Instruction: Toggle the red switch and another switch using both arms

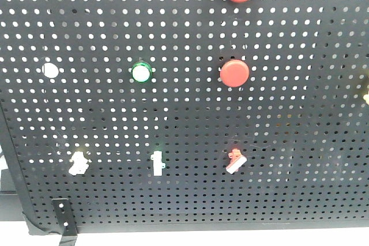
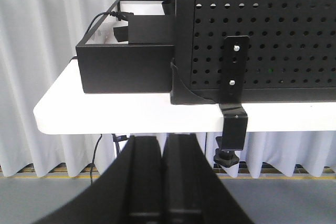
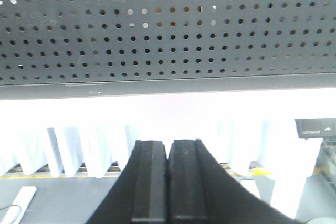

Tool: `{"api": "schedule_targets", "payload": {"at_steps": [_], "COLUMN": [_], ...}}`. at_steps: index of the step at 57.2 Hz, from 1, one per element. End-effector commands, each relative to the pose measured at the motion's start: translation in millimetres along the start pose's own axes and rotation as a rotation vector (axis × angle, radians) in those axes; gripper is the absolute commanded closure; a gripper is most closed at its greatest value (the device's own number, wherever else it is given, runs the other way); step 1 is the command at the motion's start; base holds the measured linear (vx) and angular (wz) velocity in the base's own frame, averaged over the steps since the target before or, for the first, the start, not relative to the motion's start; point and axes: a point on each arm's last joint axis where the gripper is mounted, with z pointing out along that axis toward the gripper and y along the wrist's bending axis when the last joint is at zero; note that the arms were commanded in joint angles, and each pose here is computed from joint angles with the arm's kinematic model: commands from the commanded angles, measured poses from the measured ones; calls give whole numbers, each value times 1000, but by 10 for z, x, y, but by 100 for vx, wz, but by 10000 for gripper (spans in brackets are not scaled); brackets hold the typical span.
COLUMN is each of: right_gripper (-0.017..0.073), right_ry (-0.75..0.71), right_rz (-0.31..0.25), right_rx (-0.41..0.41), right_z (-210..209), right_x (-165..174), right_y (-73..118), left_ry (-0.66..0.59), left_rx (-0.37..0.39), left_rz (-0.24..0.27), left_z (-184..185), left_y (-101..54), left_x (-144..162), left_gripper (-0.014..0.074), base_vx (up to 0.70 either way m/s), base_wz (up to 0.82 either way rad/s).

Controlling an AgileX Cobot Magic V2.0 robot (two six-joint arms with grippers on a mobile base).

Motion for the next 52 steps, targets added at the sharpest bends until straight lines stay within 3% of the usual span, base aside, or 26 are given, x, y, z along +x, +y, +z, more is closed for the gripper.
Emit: {"api": "schedule_targets", "payload": {"at_steps": [1,52], "right_gripper": [566,566], "right_ry": [-91,-90], "right_rz": [-52,-62], "right_rx": [5,5], "right_z": [-7,-7], "right_x": [-66,-65], "right_y": [0,1], "left_ry": [-73,-73], "left_rx": [-4,-4], "left_rz": [-13,-13], "left_z": [5,5], "left_y": [4,4], "left_x": [-18,-18], "left_gripper": [591,591], "base_vx": [0,0], "base_wz": [0,0]}}
